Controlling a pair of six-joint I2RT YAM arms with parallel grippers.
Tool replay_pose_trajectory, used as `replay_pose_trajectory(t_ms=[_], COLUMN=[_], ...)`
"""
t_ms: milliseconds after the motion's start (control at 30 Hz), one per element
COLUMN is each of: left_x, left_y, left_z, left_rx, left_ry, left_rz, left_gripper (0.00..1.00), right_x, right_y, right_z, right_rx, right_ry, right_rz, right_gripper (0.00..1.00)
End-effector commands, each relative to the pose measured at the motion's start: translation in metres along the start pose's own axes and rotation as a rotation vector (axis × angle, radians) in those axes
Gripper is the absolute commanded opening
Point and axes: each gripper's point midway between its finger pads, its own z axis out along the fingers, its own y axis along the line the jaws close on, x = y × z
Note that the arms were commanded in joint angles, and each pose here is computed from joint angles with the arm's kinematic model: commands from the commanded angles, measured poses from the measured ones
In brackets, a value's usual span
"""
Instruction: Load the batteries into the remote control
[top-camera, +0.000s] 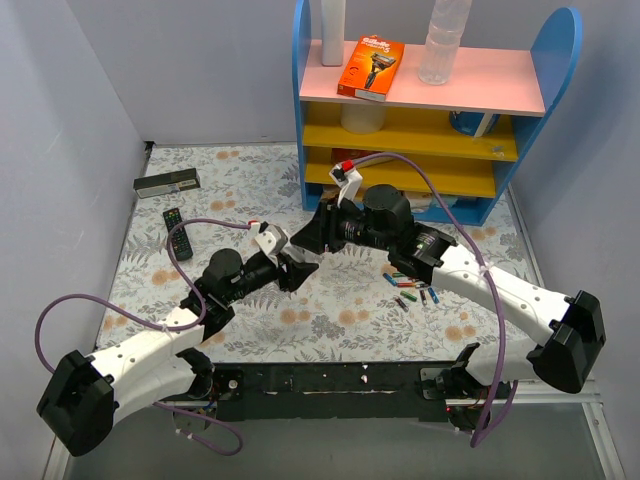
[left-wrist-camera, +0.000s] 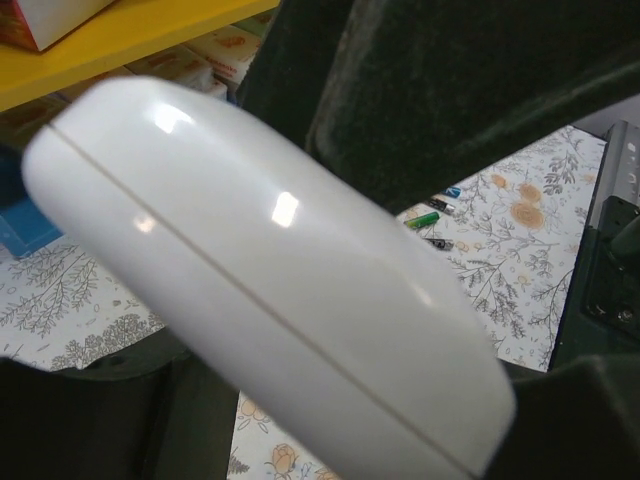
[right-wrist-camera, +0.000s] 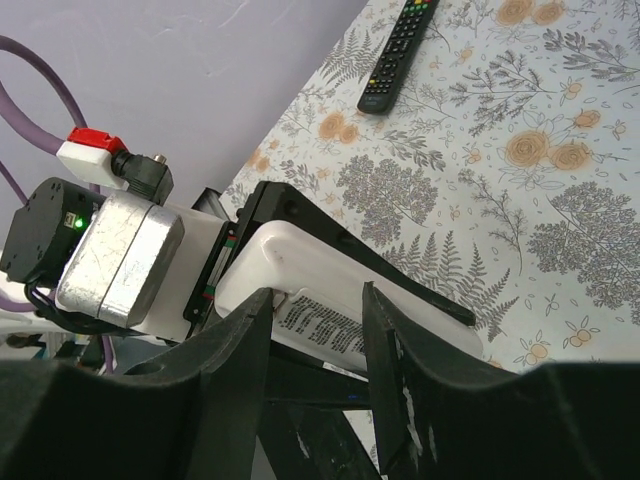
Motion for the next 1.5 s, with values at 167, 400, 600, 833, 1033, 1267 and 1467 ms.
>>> replay_pose_trajectory(t_ms=[167,400,600,833,1033,1267,1467], left_x=[-0.024,-0.032,-0.038,-0.038,-0.036,-0.022,-0.013], left_y=[-0.003,0.003,0.008,0.015,0.016,0.014,0.014], left_z=[0.004,0.004,0.002,-0.004,-0.007,-0.008,-0.01], left_rx=[0.017,-0.016,-0.048,-0.104,-0.12,-0.108,-0.109], left_ry=[-0.03,-0.037,-0.05,-0.1,-0.117,-0.093,-0.083], left_rz=[0.104,0.159,0.186,0.131,0.106,0.074,0.046], left_gripper=[0.0,0.0,0.0,0.0,0.0,0.0,0.0], right_x=[-0.004,0.017,0.045,0.061,0.065,0.038,-0.008], right_y=[0.018,0.001,-0.027,-0.044,-0.055,-0.044,-0.008], right_z=[0.006,0.013,0.014,0.013,0.01,0.006,-0.009], right_rx=[-0.039,0.031,0.116,0.164,0.203,0.16,0.04], right_ry=[0.023,0.137,0.224,0.249,0.245,0.113,-0.08], right_rz=[-0.04,-0.05,-0.053,-0.045,-0.038,-0.035,-0.106], right_gripper=[0.49,0.48,0.35,0.26,0.22,0.22,0.4])
